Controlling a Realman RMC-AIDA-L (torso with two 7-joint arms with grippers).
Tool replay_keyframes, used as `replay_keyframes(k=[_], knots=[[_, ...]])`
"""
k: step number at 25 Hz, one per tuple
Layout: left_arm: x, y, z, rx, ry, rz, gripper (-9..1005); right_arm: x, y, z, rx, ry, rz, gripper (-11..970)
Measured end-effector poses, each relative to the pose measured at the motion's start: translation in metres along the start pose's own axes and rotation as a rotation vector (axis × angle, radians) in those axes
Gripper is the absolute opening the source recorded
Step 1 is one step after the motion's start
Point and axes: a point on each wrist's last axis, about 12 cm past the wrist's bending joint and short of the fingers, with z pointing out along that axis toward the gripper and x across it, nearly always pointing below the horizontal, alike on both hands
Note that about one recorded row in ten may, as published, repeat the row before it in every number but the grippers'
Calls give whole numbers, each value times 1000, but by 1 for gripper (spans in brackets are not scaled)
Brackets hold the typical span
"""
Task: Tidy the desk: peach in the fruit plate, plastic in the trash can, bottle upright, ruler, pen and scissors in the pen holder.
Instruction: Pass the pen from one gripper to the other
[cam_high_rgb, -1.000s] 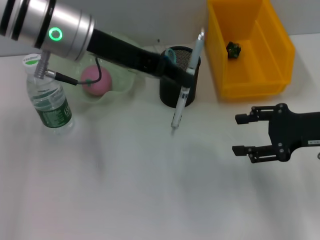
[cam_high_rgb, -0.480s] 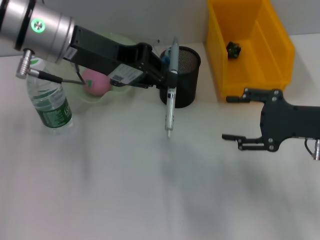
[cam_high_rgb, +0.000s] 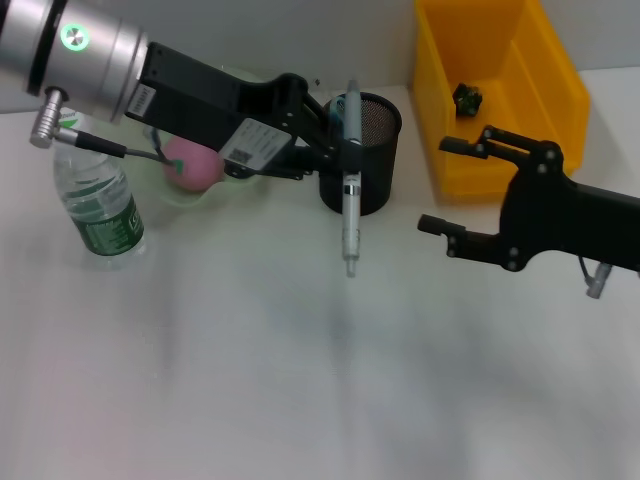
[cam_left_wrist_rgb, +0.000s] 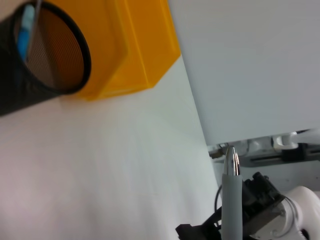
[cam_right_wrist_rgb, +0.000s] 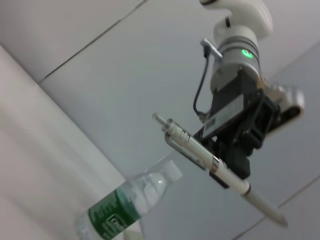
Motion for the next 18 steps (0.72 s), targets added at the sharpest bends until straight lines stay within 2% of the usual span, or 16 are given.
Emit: replay_keyframes(k=[3, 12, 13, 18], knots=[[0, 1, 3, 16, 10, -17, 180, -2, 3, 8, 18, -59, -102, 730], [1, 7, -1, 42, -1, -59, 187, -9, 11, 14, 30, -157, -270, 722], [2, 8, -2, 42, -2, -64, 188, -10, 13, 15, 32, -170, -323, 721], [3, 11, -2, 45, -6, -75, 193, -11, 19, 21, 42, -189, -428, 717]])
